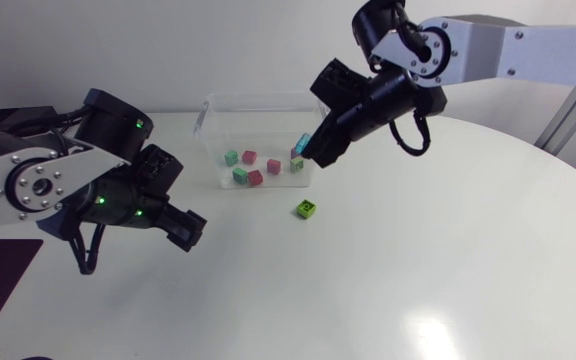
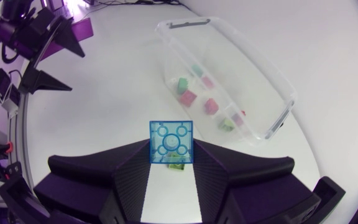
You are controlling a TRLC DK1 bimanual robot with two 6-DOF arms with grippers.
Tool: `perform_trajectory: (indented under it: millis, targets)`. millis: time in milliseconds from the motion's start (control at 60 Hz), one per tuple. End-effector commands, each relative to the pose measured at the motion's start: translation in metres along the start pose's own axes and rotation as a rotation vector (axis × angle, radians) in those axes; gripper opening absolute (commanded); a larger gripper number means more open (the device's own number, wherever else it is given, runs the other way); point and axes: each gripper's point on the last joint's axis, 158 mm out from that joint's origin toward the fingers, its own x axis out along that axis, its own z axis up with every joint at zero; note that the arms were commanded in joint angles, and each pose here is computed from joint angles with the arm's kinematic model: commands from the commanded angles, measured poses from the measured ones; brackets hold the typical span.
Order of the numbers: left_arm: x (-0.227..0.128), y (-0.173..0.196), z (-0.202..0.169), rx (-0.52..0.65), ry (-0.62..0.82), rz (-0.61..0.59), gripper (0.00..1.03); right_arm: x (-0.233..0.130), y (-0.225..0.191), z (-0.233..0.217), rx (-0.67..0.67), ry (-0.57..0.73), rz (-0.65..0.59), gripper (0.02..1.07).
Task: Place the duplo bricks in the container
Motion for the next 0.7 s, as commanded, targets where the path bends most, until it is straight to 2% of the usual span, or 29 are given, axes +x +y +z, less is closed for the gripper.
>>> perform_trajectory:
  millis: [0, 217, 450, 683]
  targets:
    - [-0.004, 0.006, -0.013, 0.007, 0.005, 0.016, 0.99, 0.011, -0.019, 0.005, 0.062, 0.001, -0.03, 0.34]
    - [-0.019, 0.02, -0.013, -0.033, -0.078, 0.057, 0.99, 0.023, -0.063, 0.027, 0.14, -0.032, -0.122, 0.34]
    - [-0.038, 0.043, -0.012, -0.1, -0.165, 0.119, 0.99, 0.033, -0.088, 0.05, 0.176, -0.065, -0.174, 0.34]
    - [-0.054, 0.063, -0.014, -0.158, -0.235, 0.176, 0.99, 0.064, -0.109, 0.056, 0.204, -0.044, -0.215, 0.36]
